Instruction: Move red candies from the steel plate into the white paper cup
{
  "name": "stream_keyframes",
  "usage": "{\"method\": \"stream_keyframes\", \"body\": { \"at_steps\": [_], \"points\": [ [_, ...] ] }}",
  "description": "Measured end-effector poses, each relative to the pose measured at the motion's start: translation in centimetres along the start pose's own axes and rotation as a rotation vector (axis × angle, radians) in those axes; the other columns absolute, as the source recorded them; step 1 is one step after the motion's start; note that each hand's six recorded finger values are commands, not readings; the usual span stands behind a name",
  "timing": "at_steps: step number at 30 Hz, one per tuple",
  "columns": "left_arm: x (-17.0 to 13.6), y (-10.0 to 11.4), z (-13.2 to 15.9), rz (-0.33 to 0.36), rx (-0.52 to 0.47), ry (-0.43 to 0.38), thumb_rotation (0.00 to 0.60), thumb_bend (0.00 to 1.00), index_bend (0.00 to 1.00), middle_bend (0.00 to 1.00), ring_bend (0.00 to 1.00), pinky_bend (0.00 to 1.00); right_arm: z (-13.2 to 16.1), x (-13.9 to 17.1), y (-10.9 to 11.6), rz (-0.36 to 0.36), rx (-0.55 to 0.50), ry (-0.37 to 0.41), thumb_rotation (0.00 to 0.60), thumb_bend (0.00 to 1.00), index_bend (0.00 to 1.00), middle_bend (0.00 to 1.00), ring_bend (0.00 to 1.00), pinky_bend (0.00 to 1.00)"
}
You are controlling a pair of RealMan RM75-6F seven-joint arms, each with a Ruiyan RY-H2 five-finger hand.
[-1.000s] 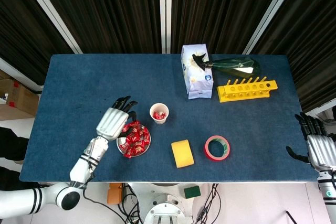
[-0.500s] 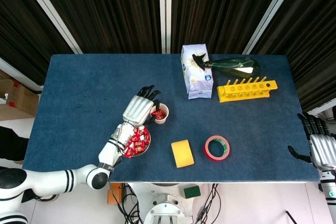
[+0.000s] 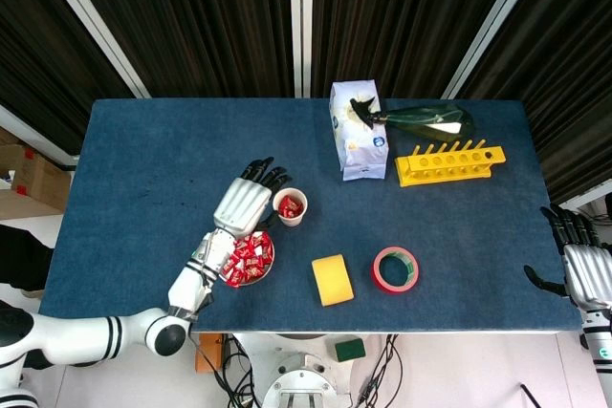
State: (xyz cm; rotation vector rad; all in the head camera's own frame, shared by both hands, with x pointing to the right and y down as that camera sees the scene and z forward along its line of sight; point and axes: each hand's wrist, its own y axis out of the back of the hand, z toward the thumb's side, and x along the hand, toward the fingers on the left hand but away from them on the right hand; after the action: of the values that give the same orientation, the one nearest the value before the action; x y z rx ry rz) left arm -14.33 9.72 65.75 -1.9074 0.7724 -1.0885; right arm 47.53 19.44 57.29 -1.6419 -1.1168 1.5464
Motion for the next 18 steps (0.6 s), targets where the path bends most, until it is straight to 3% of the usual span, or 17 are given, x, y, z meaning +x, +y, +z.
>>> {"method": "stream_keyframes", "body": {
  "at_steps": [9, 18],
  "points": [
    [-7.4, -2.7, -3.3, -0.177, 0.042, 0.085, 0.600, 0.31, 0.31, 0.14, 0.02, 0.11, 0.2, 0.0, -0.4, 0.011, 0.012, 0.001, 0.600, 0.24, 0.02, 0.02, 0.00, 0.00],
    [-8.9, -6.0, -4.7, -0.270, 0.065, 0.142, 0.600, 0.28, 0.35, 0.14, 0.02, 0.11, 0.4, 0.1, -0.5, 0.010, 0.016, 0.005, 0.600, 0.24, 0.02, 0.02, 0.00, 0.00]
  ]
}}
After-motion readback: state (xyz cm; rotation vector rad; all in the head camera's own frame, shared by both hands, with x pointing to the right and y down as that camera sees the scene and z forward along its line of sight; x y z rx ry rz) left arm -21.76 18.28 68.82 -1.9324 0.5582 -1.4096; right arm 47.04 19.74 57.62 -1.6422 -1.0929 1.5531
